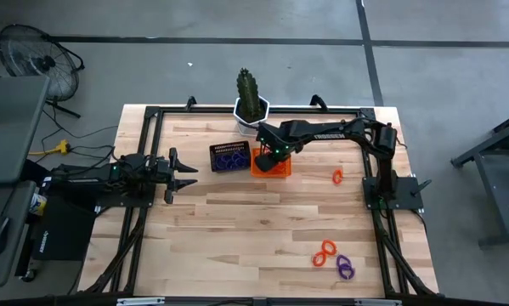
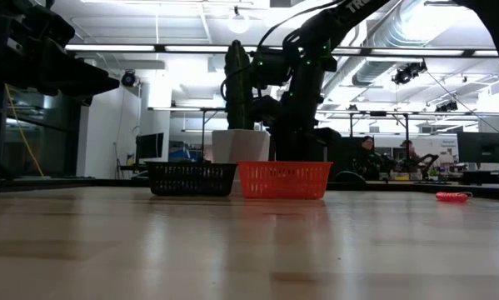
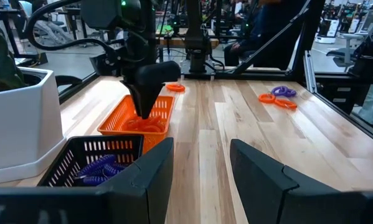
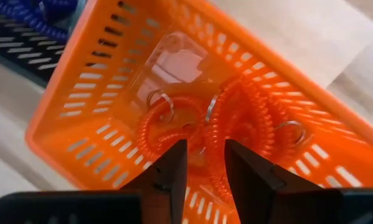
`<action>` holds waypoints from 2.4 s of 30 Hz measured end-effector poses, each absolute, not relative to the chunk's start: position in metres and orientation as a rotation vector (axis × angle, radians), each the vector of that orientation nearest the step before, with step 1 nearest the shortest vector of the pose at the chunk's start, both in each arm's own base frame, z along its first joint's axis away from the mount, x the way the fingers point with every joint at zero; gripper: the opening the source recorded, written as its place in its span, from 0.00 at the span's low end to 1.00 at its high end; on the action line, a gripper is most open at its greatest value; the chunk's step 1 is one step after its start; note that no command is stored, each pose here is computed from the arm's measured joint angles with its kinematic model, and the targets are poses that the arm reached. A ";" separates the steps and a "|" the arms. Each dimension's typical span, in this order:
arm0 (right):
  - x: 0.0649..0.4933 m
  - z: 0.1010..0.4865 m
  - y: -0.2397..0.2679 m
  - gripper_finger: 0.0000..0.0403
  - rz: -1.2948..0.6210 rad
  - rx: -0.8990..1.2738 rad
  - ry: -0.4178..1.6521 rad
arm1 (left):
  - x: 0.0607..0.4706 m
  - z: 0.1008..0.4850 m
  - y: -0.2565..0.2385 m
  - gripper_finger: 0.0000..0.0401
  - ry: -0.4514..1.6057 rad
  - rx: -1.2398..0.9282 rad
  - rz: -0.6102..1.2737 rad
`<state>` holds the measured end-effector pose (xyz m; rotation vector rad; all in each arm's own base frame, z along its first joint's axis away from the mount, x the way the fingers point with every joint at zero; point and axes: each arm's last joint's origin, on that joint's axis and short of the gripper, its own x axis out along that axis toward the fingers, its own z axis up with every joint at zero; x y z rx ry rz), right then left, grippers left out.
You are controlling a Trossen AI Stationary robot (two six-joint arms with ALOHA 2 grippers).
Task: Sort spring keychains
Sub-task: Put the orange spring keychain in the orange bin
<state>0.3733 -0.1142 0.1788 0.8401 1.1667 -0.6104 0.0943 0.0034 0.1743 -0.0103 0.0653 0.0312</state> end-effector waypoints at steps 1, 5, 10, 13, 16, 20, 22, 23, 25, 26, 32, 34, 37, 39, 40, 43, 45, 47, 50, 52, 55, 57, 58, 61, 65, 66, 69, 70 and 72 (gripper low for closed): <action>0.373 0.179 -0.114 0.26 -0.597 0.842 1.170 | 0.094 0.174 0.003 0.39 0.065 -0.010 0.032; 0.374 0.179 -0.113 0.29 -0.564 0.856 1.169 | 0.094 0.174 0.003 0.39 0.065 -0.010 0.032; 0.372 0.190 -0.113 0.31 -0.548 0.830 1.146 | 0.094 0.174 0.003 0.39 0.065 -0.010 0.031; 0.369 0.198 -0.112 0.33 -0.547 0.819 1.128 | 0.094 0.174 0.003 0.39 0.065 -0.010 0.031; 0.367 0.205 -0.112 0.36 -0.548 0.796 1.114 | 0.094 0.174 0.003 0.39 0.065 -0.010 0.031; 0.362 0.215 -0.110 0.40 -0.566 0.776 1.100 | 0.094 0.174 0.003 0.39 0.065 -0.010 0.031; 0.358 0.221 -0.109 0.43 -0.571 0.768 1.104 | 0.094 0.174 0.003 0.39 0.065 -0.010 0.031; 0.355 0.224 -0.108 0.44 -0.583 0.760 1.111 | 0.094 0.174 0.003 0.39 0.065 -0.010 0.031; 0.347 0.232 -0.106 0.46 -0.618 0.737 1.129 | 0.094 0.174 0.003 0.39 0.065 -0.010 0.031; 0.342 0.237 -0.104 0.46 -0.639 0.723 1.144 | 0.094 0.174 0.003 0.39 0.065 -0.010 0.031; 0.309 0.259 -0.095 0.47 -0.804 0.623 1.263 | 0.094 0.174 0.003 0.39 0.065 -0.010 0.031; 0.298 0.265 -0.093 0.47 -0.865 0.594 1.293 | 0.094 0.174 0.003 0.39 0.065 -0.010 0.032; 0.285 0.273 -0.091 0.47 -0.947 0.568 1.327 | 0.094 0.174 0.003 0.39 0.065 -0.010 0.031; 0.277 0.276 -0.090 0.47 -1.007 0.553 1.359 | 0.094 0.174 0.003 0.39 0.065 -0.010 0.031; 0.273 0.277 -0.090 0.47 -1.033 0.546 1.373 | 0.094 0.174 0.003 0.39 0.065 -0.010 0.031; 0.261 0.273 -0.087 0.47 -1.066 0.562 1.377 | 0.094 0.174 0.003 0.39 0.065 -0.010 0.032; 0.251 0.266 -0.083 0.47 -1.064 0.613 1.372 | 0.094 0.174 0.003 0.39 0.065 -0.010 0.031; 0.240 0.256 -0.078 0.47 -1.054 0.682 1.359 | 0.094 0.174 0.003 0.39 0.065 -0.010 0.031; 0.225 0.242 -0.071 0.47 -1.047 0.793 1.320 | 0.094 0.174 0.003 0.39 0.065 -0.010 0.031; 0.216 0.234 -0.067 0.47 -1.042 0.860 1.310 | 0.094 0.174 0.003 0.39 0.065 -0.010 0.031; 0.205 0.222 -0.062 0.47 -1.050 0.938 1.299 | 0.094 0.174 0.003 0.39 0.065 -0.010 0.031; 0.197 0.214 -0.059 0.47 -1.063 0.974 1.300 | 0.094 0.174 0.003 0.39 0.065 -0.010 0.032; 0.195 0.211 -0.058 0.47 -1.067 0.992 1.299 | 0.094 0.174 0.003 0.39 0.065 -0.010 0.031; 0.189 0.200 -0.056 0.47 -1.087 1.035 1.296 | 0.094 0.174 0.003 0.39 0.065 -0.010 0.031; 0.183 0.183 -0.055 0.47 -1.102 1.087 1.289 | 0.094 0.174 0.003 0.39 0.065 -0.010 0.031; 0.182 0.179 -0.055 0.47 -1.099 1.105 1.285 | 0.094 0.174 0.003 0.39 0.065 -0.010 0.031; 0.179 0.166 -0.055 0.47 -1.111 1.145 1.259 | 0.094 0.174 0.003 0.39 0.065 -0.010 0.032; 0.178 0.163 -0.056 0.47 -1.112 1.161 1.248 | 0.094 0.174 0.003 0.39 0.065 -0.010 0.031; 0.177 0.158 -0.056 0.47 -1.114 1.184 1.231 | 0.094 0.174 0.003 0.39 0.065 -0.010 0.032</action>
